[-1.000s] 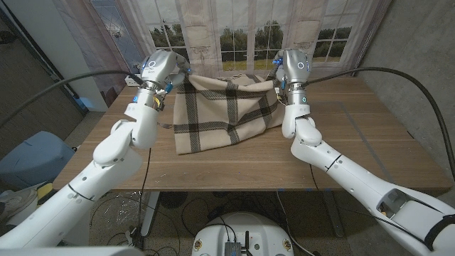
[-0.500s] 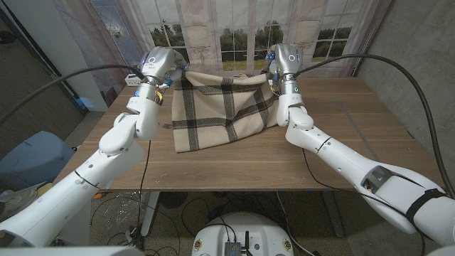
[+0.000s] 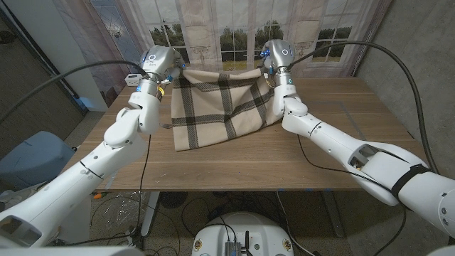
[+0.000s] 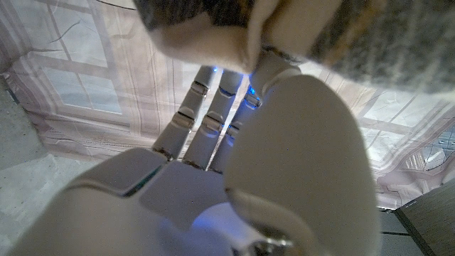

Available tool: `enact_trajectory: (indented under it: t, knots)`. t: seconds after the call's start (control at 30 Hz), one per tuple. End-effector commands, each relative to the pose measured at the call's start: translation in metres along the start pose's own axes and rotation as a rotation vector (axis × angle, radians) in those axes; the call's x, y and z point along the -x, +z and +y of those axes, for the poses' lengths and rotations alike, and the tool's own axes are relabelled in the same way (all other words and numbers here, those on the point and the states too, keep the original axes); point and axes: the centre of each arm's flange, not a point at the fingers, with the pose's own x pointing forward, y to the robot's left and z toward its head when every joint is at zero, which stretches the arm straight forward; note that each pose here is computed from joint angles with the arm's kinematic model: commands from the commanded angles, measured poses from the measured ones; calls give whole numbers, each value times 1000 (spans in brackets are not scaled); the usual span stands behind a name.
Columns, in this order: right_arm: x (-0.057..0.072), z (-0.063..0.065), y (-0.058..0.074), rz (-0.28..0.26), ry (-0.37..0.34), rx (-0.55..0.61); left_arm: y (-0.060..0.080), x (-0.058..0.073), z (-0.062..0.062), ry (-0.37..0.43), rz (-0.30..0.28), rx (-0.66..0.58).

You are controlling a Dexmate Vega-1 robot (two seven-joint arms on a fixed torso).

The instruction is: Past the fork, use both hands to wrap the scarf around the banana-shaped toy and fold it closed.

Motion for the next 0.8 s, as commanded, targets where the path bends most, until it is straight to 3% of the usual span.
enact_trajectory:
  t: [0.03,0.3,0.6,0.7,0.8]
  knots:
    - [-32,22,5,-23,48,-1,-5,-4,-10,-24,31,-42]
    - [-48,41,10,-21,116,-3,-8,-7,-20,-39,52,-59]
    - [-64,61,17,-24,403,22,-16,-10,-33,-78,84,-81]
    - [-65,61,20,-32,418,32,-19,-11,-38,-100,95,-92]
    - [-68,66,22,-26,507,44,-21,-12,-43,-138,111,-117]
